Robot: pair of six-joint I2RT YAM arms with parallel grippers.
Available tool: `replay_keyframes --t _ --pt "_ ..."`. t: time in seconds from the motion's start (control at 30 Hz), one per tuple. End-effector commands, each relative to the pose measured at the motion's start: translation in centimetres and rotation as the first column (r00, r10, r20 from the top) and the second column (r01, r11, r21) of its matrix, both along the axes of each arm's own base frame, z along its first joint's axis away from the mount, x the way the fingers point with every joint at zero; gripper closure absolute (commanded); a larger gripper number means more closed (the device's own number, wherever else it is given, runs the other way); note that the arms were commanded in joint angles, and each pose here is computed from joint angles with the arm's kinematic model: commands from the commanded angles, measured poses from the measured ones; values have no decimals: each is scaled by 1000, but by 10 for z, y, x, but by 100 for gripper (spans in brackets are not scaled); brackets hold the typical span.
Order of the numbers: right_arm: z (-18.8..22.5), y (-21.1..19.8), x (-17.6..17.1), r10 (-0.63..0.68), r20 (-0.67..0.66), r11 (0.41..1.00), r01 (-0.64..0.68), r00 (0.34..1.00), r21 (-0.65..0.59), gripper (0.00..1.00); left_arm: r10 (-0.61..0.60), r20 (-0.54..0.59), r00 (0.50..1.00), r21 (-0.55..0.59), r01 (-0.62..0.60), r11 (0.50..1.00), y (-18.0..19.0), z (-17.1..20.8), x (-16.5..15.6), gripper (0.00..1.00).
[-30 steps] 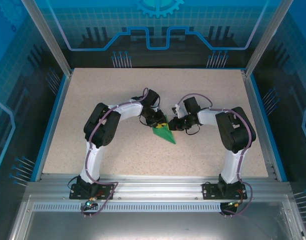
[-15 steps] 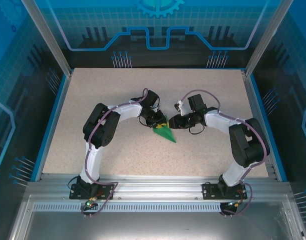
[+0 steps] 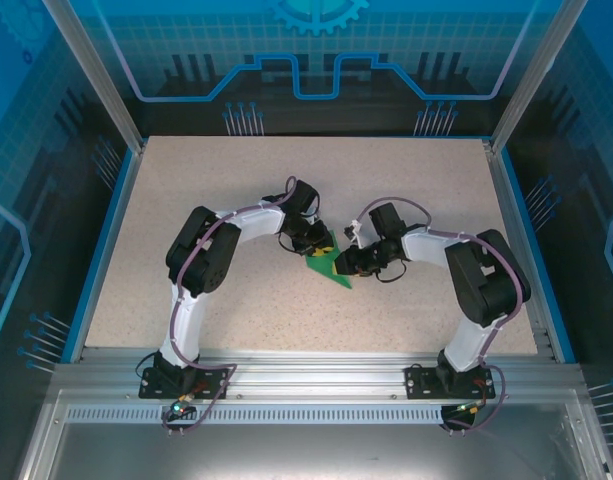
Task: Fold a paper plane with a square sheet of paper (fold left side to right side)
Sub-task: Fourth fold the wing at the center of the table.
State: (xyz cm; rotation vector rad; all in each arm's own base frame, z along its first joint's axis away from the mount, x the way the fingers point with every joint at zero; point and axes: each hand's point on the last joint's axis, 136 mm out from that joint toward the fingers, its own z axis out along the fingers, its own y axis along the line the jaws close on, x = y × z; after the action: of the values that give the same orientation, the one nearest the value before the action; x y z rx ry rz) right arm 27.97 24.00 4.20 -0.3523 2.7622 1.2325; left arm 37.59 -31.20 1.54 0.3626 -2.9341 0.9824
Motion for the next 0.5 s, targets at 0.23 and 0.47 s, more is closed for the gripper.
replay_keyframes --t 0.23,0.47 --pt "-22 -8 -23 27 -70 995 -33 997 -98 69 9 -114 993 116 5 993 20 -37 -29 77" --pt "-29 -10 -33 46 -99 990 -59 994 -131 70 8 -116 993 119 6 993 20 -38 -30 77"
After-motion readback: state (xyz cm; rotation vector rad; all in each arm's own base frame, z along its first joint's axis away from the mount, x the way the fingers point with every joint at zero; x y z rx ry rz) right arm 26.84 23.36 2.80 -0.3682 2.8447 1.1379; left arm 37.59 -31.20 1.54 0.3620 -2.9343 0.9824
